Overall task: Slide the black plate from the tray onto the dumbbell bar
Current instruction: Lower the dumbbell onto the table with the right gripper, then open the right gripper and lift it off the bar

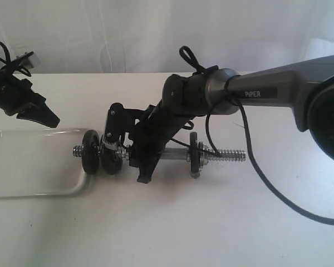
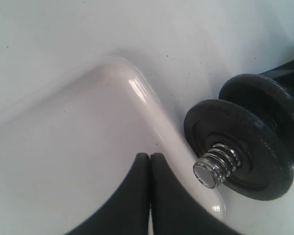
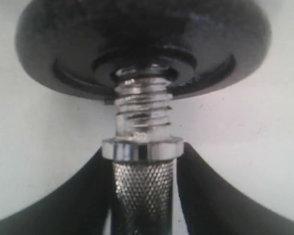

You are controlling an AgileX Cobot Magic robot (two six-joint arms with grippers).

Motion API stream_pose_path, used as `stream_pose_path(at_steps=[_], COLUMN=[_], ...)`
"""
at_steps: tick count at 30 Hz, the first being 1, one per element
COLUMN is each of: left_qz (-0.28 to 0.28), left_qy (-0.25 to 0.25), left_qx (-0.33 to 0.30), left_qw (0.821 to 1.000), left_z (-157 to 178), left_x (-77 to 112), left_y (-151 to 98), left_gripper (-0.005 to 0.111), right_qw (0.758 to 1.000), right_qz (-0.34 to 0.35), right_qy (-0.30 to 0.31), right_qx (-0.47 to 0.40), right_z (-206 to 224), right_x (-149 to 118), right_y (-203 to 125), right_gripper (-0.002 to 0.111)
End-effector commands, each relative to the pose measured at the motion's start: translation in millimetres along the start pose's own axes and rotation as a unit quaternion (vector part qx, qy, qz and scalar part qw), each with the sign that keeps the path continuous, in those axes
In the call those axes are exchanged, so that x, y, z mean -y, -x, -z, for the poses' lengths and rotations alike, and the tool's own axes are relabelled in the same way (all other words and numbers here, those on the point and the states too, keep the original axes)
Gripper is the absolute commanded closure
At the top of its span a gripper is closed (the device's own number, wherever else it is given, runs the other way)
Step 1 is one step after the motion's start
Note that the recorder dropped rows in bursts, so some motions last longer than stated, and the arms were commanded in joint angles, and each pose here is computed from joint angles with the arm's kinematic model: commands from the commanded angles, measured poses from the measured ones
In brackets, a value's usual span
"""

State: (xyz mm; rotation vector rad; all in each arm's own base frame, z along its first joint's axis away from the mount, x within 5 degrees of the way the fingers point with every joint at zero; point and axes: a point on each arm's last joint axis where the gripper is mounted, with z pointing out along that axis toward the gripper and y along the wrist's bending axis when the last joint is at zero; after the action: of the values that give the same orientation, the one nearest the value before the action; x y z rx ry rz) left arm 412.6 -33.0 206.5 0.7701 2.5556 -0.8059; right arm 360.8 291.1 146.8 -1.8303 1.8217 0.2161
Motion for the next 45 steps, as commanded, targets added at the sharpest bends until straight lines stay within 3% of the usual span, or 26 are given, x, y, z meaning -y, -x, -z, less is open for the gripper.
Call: stream_pose_path(at_steps=[1, 2, 3, 12, 13, 15, 19, 29, 41, 45], left_qz=[0.004, 0.004, 0.004, 0.004, 0.004, 0.004, 0.004, 0.005, 0.01, 0.01], left_qy=[-0.011, -0.011, -0.011, -0.011, -0.01, -0.009, -0.009, -0.009, -0.003, -0.002], left_qx=[0.004, 0.004, 0.004, 0.004, 0.004, 0.005, 0.005, 0.005, 0.008, 0.009], left_qw=[1.0, 1.0, 1.0, 1.0, 1.0, 1.0, 1.0, 1.0, 1.0, 1.0], left_z=[4, 4, 4, 4, 4, 4, 4, 4, 4, 4], left_x=[4.3, 4.3, 4.3, 4.3, 4.1, 4.0, 4.0, 4.0, 2.9, 2.6], left_y=[2, 2, 2, 2, 2, 2, 2, 2, 3, 3], left_gripper=[0.107, 0.107, 0.107, 0.107, 0.107, 0.107, 0.107, 0.107, 0.107, 0.107], right_qw=[0.993, 0.992, 0.992, 0.993, 0.992, 0.992, 0.99, 0.972, 0.928, 0.918], right_qz=[-0.027, -0.035, -0.036, -0.038, -0.041, -0.043, -0.06, -0.179, -0.327, -0.347], right_qy=[-0.082, -0.085, -0.085, -0.082, -0.087, -0.092, -0.116, -0.149, -0.179, -0.188], right_qx=[0.085, 0.083, 0.082, 0.075, 0.077, 0.074, 0.05, 0.024, -0.024, -0.04], right_z=[64, 64, 64, 68, 73, 82, 92, 102, 124, 128], right_x=[16, 17, 17, 16, 17, 19, 29, 59, 89, 93], right_y=[43, 42, 42, 42, 43, 43, 32, -11, -76, -89], right_gripper=[0.027, 0.016, 0.014, 0.02, 0.026, 0.05, 0.108, 0.108, 0.108, 0.108])
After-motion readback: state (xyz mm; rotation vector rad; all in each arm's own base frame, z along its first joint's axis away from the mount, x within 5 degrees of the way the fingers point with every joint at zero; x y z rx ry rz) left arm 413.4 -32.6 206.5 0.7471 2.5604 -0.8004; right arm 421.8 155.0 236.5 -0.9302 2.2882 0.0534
